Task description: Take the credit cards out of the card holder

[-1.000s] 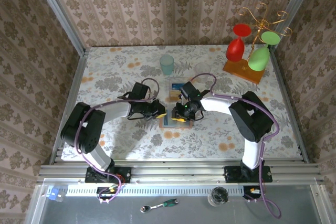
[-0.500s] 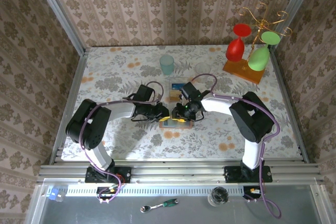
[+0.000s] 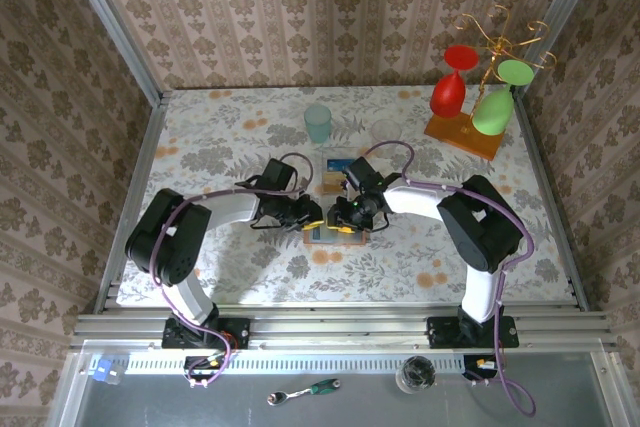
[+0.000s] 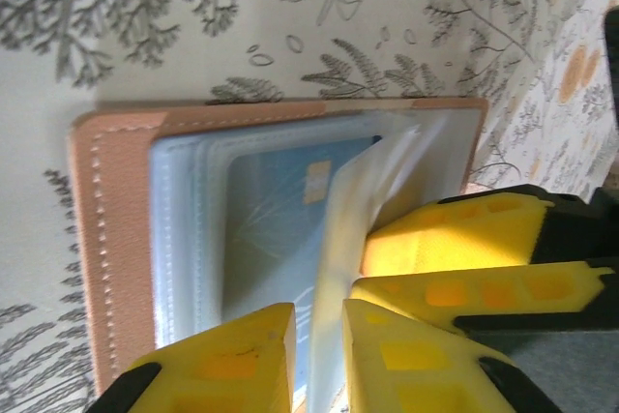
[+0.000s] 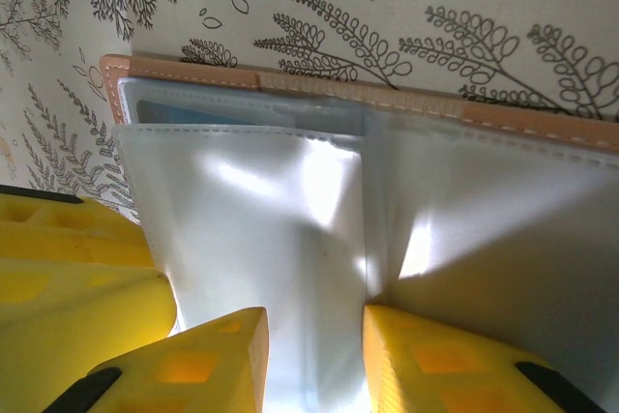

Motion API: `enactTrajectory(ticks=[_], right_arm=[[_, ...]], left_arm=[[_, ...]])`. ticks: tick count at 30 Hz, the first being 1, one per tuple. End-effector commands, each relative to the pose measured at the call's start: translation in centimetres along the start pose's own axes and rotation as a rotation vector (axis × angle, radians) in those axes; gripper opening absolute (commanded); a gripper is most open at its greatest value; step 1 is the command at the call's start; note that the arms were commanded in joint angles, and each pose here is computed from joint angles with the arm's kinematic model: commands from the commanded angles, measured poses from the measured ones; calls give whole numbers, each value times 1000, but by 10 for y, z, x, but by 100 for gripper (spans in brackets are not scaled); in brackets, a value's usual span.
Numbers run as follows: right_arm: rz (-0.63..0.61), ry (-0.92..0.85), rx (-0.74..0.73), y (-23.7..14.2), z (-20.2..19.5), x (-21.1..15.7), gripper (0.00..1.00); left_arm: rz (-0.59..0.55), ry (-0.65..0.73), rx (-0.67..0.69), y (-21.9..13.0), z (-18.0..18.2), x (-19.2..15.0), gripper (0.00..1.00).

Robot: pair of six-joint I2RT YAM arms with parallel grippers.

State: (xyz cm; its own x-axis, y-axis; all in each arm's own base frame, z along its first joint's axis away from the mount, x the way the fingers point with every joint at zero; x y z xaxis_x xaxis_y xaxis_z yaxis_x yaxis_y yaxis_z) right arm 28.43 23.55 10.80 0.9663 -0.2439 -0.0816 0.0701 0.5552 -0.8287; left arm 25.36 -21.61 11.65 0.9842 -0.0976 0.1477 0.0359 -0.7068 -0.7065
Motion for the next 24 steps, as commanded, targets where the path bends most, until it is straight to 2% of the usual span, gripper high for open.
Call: enactTrajectory(ticks=[1, 15, 24], right_arm=[[11, 21, 6, -5, -1, -2, 32], [-61, 12, -2, -37, -4, -1, 36], [-123, -9, -144, -57, -27, -1, 37]], left_arm=[[1, -2, -39, 4, -5, 4, 19], [-5, 43, -58, -1, -27, 11, 20], [38, 78, -101, 15, -44, 16, 22]])
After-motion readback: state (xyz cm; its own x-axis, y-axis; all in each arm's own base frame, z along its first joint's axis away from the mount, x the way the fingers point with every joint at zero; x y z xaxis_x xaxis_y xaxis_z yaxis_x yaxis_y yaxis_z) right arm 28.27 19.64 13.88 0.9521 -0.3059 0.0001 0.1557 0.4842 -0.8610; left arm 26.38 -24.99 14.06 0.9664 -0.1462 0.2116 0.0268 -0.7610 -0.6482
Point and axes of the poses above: each hand's point on the last joint's axis, 136 mm out from that joint toward the fingers, its own y axis out along the fingers, its own z axis along the line the jaws close on, x = y × z, the point moved 10 cm from there along -y, back along the fingers, and after that the axes turned 12 degrees about y, right-handed, at the moved point
